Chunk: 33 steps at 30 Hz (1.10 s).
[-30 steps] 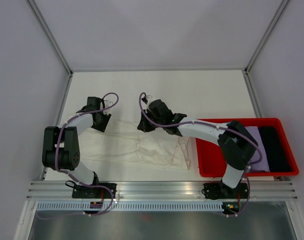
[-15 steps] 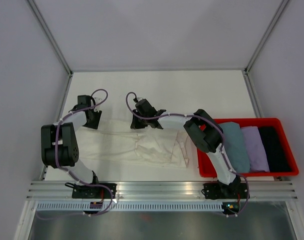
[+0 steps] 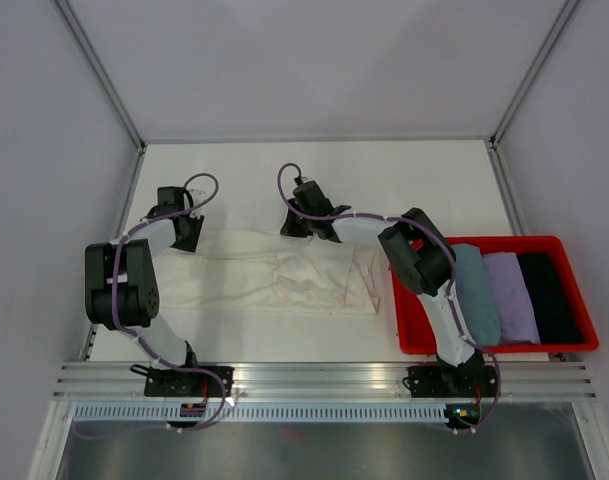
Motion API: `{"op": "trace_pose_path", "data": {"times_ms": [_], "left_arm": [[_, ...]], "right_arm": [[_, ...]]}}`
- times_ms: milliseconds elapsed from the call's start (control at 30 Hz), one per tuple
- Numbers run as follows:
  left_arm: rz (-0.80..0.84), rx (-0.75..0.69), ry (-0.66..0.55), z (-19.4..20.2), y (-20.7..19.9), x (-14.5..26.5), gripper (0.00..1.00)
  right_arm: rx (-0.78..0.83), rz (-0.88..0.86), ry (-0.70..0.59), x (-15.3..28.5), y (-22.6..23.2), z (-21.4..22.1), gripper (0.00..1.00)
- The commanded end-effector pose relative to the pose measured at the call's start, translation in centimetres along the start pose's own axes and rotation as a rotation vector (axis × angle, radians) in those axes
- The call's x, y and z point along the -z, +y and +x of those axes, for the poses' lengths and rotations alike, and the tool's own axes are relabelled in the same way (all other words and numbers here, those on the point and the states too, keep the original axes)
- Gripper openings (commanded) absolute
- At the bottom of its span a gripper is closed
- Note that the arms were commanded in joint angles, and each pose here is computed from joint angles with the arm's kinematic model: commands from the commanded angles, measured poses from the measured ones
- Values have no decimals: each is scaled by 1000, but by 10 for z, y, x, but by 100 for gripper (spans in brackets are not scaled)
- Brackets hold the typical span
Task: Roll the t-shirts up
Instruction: Fold the tshirt
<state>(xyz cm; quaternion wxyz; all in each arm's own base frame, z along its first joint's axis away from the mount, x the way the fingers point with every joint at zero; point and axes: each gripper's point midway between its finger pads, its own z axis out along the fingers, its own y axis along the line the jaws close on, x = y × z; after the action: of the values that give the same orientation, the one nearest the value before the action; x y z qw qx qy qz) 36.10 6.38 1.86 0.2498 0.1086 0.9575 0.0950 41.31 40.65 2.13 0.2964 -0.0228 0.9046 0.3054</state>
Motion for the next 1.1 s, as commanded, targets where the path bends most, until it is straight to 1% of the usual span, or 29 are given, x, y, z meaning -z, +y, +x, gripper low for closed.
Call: {"op": "trace_pose_path", "data": {"times_ms": [0, 133, 200, 233, 267, 333, 433, 467, 633, 733, 800, 900, 1000, 1033, 1067], "left_arm": [[6, 8, 138, 41, -5, -13, 48], [-23, 9, 91, 21, 5, -4, 51], [-42, 11, 63, 9, 13, 8, 53], [-58, 16, 38, -1, 19, 14, 53], [-67, 19, 28, -5, 23, 18, 55], [-82, 32, 4, -15, 31, 24, 57], [-124, 74, 32, -11, 55, 18, 57], [-112, 91, 35, -9, 58, 15, 57], [-136, 152, 68, 8, 83, 8, 57], [-150, 155, 101, 20, 95, 1, 57], [-144, 159, 141, 34, 98, -8, 57], [-135, 182, 168, 50, 102, -13, 57], [-132, 185, 184, 62, 102, -11, 56], [-127, 188, 186, 65, 100, -10, 56], [-122, 187, 182, 66, 99, -8, 56]], "right_arm": [[39, 134, -90, 33, -30, -35, 0], [86, 178, -155, 66, -37, -69, 0], [117, 215, -179, 87, -39, -76, 0], [126, 235, -178, 94, -44, -74, 0], [133, 253, -177, 107, -49, -69, 0], [126, 283, -174, 118, -61, -61, 0], [88, 340, -122, 130, -92, -29, 0], [73, 350, -118, 132, -97, -26, 0], [57, 454, -59, 133, -134, 0, 0], [70, 503, -13, 127, -150, 15, 0], [67, 522, 18, 114, -158, 19, 0], [17, 496, 37, 93, -165, 11, 0], [-39, 464, 7, 74, -167, -20, 0], [-44, 440, -36, 70, -158, -48, 0], [-29, 438, -31, 63, -158, -53, 0]]}}
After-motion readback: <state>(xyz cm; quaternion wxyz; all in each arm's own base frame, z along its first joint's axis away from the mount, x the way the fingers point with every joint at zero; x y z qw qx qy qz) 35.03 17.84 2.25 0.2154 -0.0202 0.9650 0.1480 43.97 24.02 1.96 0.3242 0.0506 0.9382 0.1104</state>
